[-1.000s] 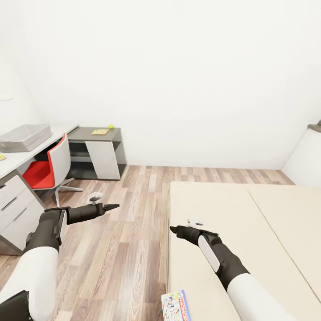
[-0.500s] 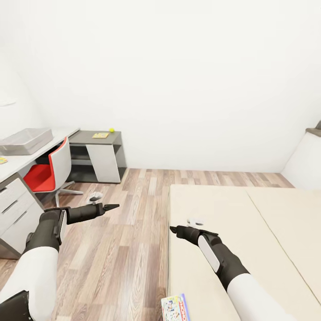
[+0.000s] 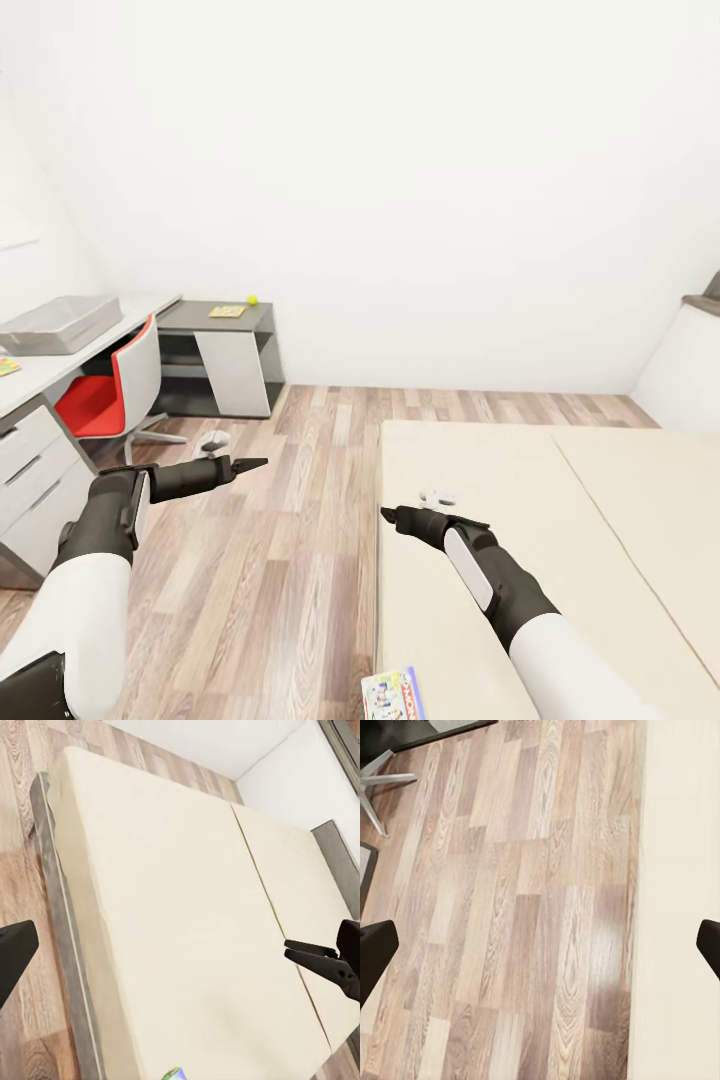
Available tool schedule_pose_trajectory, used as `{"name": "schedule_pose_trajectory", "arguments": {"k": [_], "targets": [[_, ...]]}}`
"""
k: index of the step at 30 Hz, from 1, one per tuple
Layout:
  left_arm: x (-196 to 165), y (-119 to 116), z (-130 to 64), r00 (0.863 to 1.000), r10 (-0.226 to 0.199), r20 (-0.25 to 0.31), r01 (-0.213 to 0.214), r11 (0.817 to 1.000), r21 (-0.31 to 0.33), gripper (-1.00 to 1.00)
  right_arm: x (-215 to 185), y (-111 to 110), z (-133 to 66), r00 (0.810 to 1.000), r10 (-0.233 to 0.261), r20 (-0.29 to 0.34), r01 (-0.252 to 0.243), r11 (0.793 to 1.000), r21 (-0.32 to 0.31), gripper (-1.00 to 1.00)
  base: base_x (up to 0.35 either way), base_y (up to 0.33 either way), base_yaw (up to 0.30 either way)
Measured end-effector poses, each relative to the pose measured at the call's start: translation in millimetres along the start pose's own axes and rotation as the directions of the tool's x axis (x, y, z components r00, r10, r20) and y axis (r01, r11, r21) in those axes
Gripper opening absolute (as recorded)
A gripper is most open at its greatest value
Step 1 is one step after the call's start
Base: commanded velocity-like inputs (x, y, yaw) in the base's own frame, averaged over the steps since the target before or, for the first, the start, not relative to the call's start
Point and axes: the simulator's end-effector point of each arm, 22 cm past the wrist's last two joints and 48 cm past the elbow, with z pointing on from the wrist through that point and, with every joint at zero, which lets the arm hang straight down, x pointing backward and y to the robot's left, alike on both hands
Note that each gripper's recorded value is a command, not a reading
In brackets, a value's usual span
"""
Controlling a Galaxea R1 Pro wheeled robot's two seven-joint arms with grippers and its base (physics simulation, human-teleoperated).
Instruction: Put all the toys in the child's room - the three board games (two on the bed and one on the table), the two jigsaw puzzles on the table, and the tennis ball on the table - inside the toy box on the table in the child's room.
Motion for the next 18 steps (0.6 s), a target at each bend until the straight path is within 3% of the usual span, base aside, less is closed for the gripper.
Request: {"name": "schedule_pose_trajectory", "arguments": {"k": [18], "targets": [[-11.4, -12.8, -8.3, 1.000, 0.019, 0.022, -0.019, 1.000, 0.010, 1.00, -14.0, 6.6, -9.7, 1.000, -0.010, 0.029, 0.010, 1.000, -0.005, 1.00, 0.000, 0.000, 0.011]]}}
